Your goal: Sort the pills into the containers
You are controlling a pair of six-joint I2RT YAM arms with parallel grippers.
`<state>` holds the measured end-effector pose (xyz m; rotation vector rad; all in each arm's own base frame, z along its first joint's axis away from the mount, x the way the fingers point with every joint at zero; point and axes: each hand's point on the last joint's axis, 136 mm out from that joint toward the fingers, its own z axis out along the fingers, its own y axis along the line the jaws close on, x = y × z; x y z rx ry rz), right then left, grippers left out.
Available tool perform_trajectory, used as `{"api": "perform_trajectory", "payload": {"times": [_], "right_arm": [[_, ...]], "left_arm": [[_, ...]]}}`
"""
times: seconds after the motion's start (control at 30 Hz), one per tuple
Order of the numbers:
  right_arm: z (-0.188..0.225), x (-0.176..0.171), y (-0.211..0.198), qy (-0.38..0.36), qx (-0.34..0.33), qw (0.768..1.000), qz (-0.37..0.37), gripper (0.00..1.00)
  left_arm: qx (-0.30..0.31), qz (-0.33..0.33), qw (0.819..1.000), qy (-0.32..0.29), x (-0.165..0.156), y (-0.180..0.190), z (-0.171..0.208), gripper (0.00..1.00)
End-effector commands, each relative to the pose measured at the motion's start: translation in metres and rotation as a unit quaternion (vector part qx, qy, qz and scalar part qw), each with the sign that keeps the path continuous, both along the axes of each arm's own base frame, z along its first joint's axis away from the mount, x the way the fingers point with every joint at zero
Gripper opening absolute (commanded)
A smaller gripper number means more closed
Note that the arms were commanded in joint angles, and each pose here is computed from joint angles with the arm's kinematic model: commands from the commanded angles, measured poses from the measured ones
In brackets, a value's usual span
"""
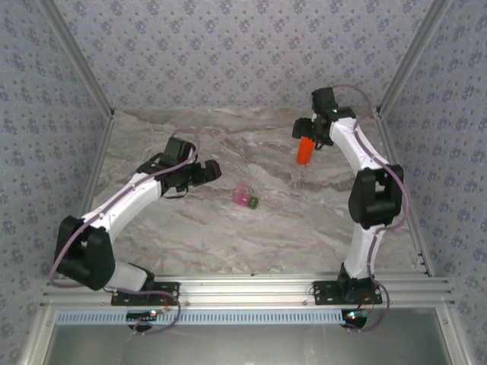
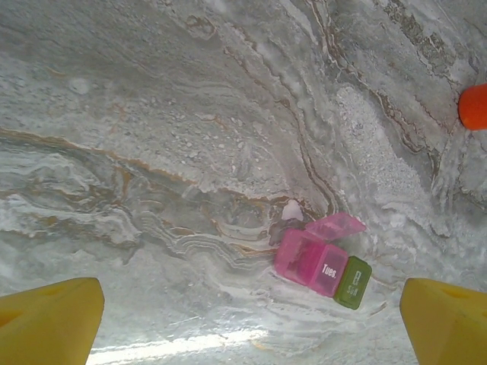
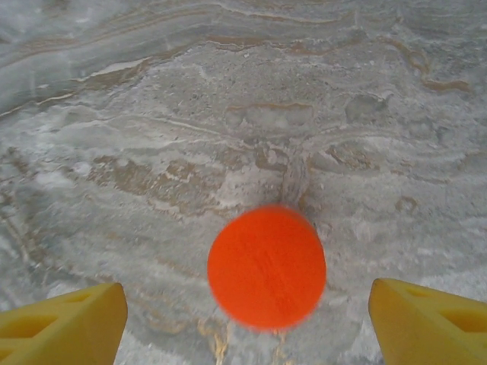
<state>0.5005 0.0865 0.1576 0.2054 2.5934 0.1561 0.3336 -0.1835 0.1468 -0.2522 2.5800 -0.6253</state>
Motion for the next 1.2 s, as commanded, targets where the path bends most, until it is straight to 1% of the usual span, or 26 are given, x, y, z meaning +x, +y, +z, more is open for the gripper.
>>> {"api": "perform_trajectory", "payload": {"times": [0.0, 0.17, 0.37, 0.5, 0.57, 0.67, 0.8, 1.17], "right_arm": [[-0.012, 0.002, 0.004, 0.035, -0.015, 0.999, 0.019, 0.84], [-0.039, 0.013, 0.007, 0.061, -0.030, 0.997, 0.022, 0.82], [-0.066, 0.010, 0.005, 0.086, -0.052, 0.995, 0.025, 0.81], [-0.076, 0.006, 0.001, 0.095, -0.055, 0.994, 0.025, 0.76], [-0.075, 0.003, 0.002, 0.095, -0.053, 0.994, 0.028, 0.76], [-0.069, -0.002, 0.000, 0.089, -0.052, 0.994, 0.030, 0.79], [-0.058, -0.007, -0.005, 0.077, -0.052, 0.995, 0.026, 0.80], [-0.045, -0.007, -0.005, 0.059, -0.045, 0.997, 0.027, 0.75]], "left_arm": [[-0.030, 0.007, 0.999, -0.011, 0.014, -0.009, 0.012, 1.00], [-0.044, 0.011, 0.999, -0.004, 0.018, -0.013, 0.008, 1.00], [-0.051, 0.012, 0.999, -0.005, 0.021, -0.014, 0.011, 1.00], [-0.053, 0.010, 0.999, -0.002, 0.022, -0.016, 0.010, 1.00], [-0.053, 0.010, 0.999, 0.000, 0.023, -0.017, 0.008, 1.00], [-0.054, 0.008, 0.999, 0.004, 0.024, -0.018, 0.005, 1.00], [-0.057, 0.004, 0.998, 0.007, 0.024, -0.021, 0.002, 1.00], [-0.058, 0.000, 0.998, 0.013, 0.026, -0.023, -0.002, 1.00]]}}
